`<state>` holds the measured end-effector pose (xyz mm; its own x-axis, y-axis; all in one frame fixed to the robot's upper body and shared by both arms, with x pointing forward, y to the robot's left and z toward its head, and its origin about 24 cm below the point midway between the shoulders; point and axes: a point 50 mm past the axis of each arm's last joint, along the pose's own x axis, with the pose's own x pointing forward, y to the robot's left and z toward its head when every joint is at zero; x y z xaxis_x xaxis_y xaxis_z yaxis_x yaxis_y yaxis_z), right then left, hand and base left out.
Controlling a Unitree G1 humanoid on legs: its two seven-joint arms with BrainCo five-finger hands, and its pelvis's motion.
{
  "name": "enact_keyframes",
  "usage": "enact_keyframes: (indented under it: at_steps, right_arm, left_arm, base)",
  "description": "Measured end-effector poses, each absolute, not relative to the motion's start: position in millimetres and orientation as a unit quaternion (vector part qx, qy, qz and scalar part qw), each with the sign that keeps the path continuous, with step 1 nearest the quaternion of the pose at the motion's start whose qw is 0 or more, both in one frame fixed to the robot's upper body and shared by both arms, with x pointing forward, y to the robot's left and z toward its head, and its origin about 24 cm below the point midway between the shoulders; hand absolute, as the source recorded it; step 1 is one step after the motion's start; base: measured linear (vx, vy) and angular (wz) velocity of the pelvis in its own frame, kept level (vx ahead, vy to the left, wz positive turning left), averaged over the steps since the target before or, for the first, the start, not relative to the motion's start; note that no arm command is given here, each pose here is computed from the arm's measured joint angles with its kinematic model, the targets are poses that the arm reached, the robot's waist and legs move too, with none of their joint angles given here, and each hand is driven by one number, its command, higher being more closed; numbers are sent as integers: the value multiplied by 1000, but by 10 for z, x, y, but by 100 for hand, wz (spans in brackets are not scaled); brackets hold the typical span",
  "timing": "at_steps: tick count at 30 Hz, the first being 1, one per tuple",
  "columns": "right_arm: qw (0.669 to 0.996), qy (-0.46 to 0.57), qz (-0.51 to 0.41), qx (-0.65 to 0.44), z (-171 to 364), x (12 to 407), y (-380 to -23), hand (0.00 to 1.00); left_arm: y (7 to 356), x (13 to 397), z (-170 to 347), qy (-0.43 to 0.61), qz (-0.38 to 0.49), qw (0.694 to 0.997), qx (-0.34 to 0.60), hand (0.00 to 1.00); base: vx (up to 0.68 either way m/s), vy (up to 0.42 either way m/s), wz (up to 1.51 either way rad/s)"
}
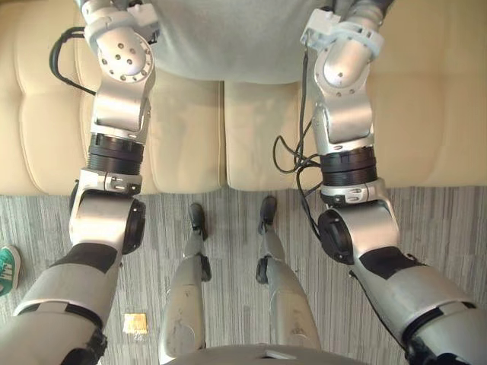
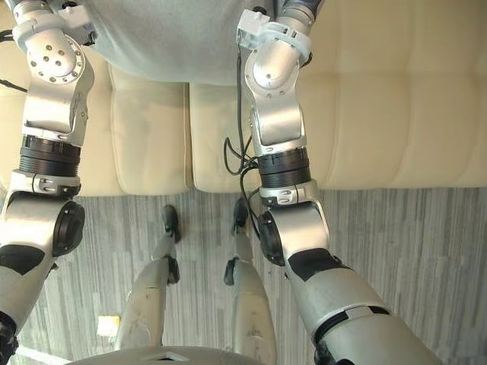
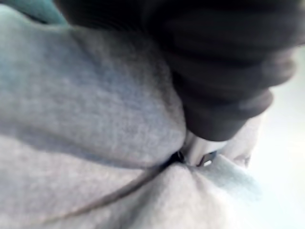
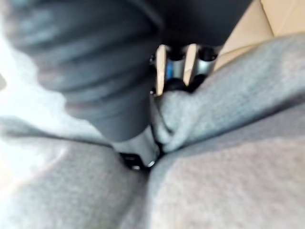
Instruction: Pick up cushions and gather them together orderly.
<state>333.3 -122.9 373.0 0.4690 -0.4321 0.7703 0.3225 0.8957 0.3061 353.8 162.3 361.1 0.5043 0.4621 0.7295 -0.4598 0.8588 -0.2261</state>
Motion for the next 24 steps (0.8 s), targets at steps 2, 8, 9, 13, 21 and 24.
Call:
enact_keyframes:
  at_steps: [2,8,9,13,21,24]
  right_arm:
    - [855,-464,-224,51,3820,3356,-1253,0]
    - [833,-498,-236,50,4048,3261,-1358,0]
    - [829,-502,-240,46,4077,3244,-1392,0]
    - [830,-500,-243,46,4075,3248,-1443,0]
    - [850,-466,-247,7,4037,3391,-1711,0]
    - [854,-458,-242,-33,4055,3422,-1832,0]
  left_arm:
    - [1616,3575,3560,-404,266,875,-30,0]
    - [1668,3527,3588,-419,271,863,-76,0]
    - [1680,3521,3590,-420,271,862,-81,0]
    - [1689,3517,3593,-421,274,861,-82,0]
    - [1850,3593,3451,-392,289,871,-61,0]
    - [2011,3643,3397,-374,297,878,-33,0]
  base:
    - [-11,42,15]
    - [17,60,12]
    - [37,62,4]
    - [28,62,-1]
    - [10,69,-3]
    - [-18,71,-1]
